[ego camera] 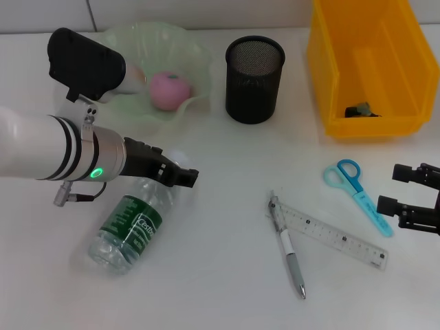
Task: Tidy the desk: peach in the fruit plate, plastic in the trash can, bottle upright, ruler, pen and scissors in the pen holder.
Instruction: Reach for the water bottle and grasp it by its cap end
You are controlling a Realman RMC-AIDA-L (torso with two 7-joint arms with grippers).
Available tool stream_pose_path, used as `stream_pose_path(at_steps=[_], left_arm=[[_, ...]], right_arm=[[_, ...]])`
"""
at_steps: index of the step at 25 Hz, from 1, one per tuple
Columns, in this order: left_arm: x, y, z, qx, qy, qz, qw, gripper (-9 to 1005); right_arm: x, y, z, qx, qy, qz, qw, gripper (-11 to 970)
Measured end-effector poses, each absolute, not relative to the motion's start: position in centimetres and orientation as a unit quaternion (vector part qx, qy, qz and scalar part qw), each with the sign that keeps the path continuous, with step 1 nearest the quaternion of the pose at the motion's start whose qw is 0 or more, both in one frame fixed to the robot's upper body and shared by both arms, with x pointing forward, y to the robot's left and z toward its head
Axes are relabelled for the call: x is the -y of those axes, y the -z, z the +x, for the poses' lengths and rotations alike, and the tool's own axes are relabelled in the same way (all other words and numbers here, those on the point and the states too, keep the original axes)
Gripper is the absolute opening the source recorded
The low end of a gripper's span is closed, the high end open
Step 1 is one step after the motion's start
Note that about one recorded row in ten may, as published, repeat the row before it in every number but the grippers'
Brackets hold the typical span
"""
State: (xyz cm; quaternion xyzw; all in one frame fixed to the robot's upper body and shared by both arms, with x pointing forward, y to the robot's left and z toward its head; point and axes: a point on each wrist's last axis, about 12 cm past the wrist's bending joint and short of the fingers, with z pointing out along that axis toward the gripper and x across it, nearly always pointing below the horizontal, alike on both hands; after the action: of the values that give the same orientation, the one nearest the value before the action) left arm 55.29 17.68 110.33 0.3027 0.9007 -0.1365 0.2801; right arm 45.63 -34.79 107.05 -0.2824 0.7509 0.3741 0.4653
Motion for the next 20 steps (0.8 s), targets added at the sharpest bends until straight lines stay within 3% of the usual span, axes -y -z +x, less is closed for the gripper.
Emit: stream_pose_path(at_steps=[12, 20], left_arm=[[-17.82, -109.76, 55.61, -0.903, 0.131, 0.308, 0.271, 815], [-17.55, -110.31, 55.54, -0.894, 0.120, 0.331, 0.277, 540]], right_arm=[[34.37, -106.95, 46.06, -0.754, -0.376, -0.283, 0.458, 832], [34.31, -106.94, 46.08, -0.754, -0.377, -0.282, 0.459, 831]])
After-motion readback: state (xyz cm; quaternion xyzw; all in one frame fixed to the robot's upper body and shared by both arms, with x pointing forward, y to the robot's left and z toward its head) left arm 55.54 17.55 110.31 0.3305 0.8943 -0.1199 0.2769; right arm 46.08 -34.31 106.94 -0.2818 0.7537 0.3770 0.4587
